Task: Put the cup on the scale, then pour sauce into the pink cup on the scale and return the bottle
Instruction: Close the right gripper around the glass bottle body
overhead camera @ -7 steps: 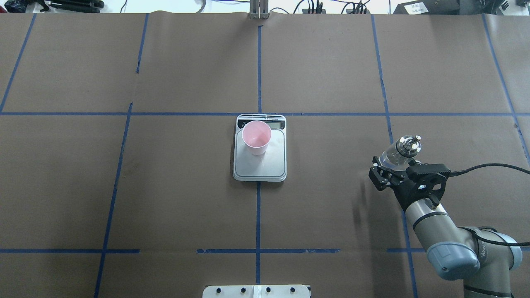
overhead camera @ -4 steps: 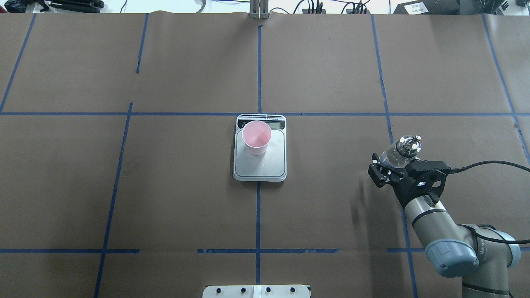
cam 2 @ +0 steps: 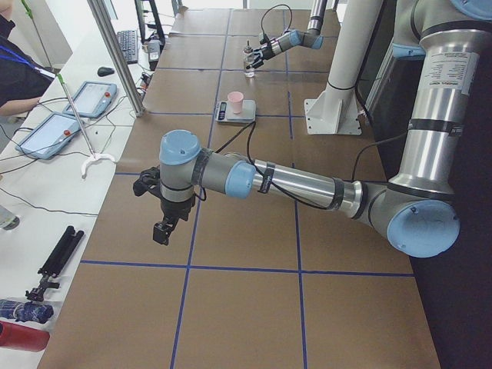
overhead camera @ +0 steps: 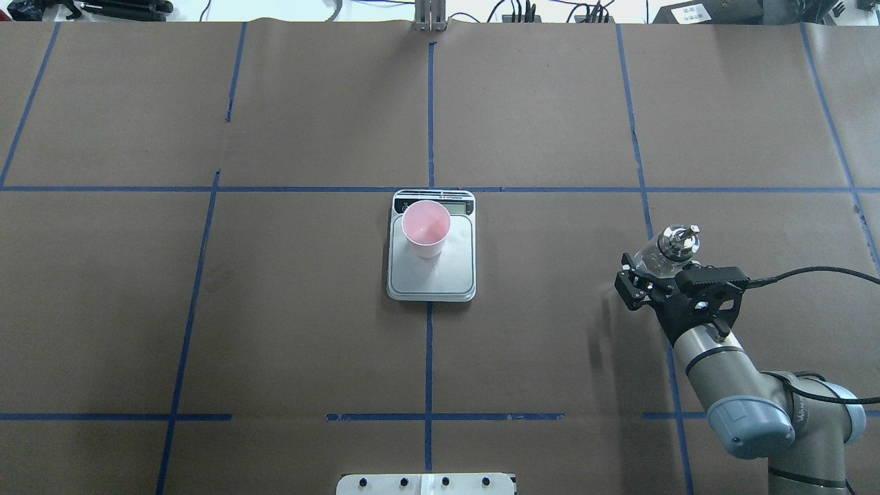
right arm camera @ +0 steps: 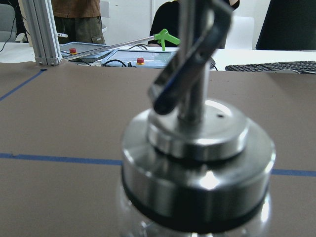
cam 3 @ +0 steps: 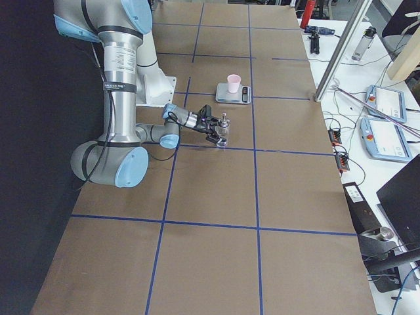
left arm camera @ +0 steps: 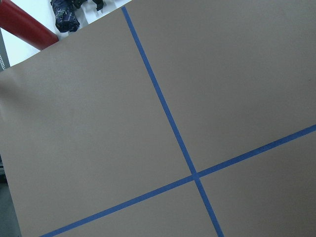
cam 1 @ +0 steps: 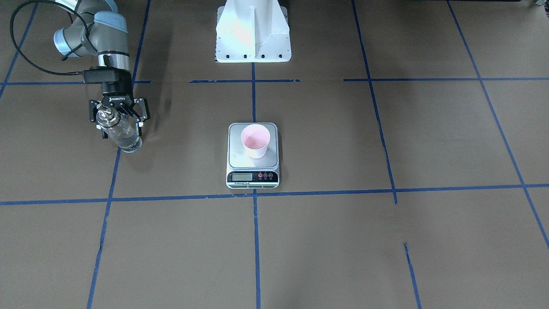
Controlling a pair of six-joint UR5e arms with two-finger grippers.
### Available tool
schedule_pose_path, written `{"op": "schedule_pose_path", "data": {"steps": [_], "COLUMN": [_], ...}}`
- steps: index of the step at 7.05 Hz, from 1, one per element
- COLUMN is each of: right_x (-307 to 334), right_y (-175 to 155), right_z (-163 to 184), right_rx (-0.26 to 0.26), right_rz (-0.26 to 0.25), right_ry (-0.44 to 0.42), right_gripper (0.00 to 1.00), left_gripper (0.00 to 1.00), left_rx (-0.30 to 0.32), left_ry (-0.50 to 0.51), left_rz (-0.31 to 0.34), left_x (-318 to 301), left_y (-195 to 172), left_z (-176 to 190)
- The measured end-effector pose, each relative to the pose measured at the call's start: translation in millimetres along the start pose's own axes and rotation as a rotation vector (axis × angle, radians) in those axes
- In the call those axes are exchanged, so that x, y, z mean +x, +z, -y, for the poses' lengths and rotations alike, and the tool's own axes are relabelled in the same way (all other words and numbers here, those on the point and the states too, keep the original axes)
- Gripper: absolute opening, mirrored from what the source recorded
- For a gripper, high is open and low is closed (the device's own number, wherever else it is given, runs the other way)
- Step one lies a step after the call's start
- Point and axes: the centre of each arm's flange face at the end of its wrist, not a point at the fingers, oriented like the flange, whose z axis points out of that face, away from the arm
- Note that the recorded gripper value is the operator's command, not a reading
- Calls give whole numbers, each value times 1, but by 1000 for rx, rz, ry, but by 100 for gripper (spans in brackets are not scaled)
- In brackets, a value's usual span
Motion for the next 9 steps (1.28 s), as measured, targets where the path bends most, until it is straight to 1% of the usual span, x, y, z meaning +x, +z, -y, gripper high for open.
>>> {"op": "schedule_pose_path", "data": {"steps": [1, 2, 3, 5, 6, 7, 9], "right_x": [0, 0, 0, 0, 0, -1, -3], "right_y": [1, 1, 1, 1, 0, 0, -1], "right_z": [0, 0, 0, 1, 2, 3, 5], "right_rx": [2, 5, 6, 14, 19, 22, 23], "right_rz": [-2, -2, -2, -5, -5, -4, -1], "right_ry": [-1, 1, 2, 2, 3, 6, 9], "right_gripper": [40, 4, 0, 0, 0, 0, 0], "left_gripper": [100, 100, 100, 100, 100, 100, 100], "left_rx": [0, 0, -1, -8, -23, -47, -89], "left_ry": [1, 1, -1, -8, -22, -55, -134], "left_rz": [0, -1, -2, -4, -9, -31, -117], "left_x": [0, 0, 0, -2, -5, -9, -12], "left_y": [0, 0, 1, 4, 10, 22, 49], "left_z": [0, 0, -1, -4, -10, -24, -65]}}
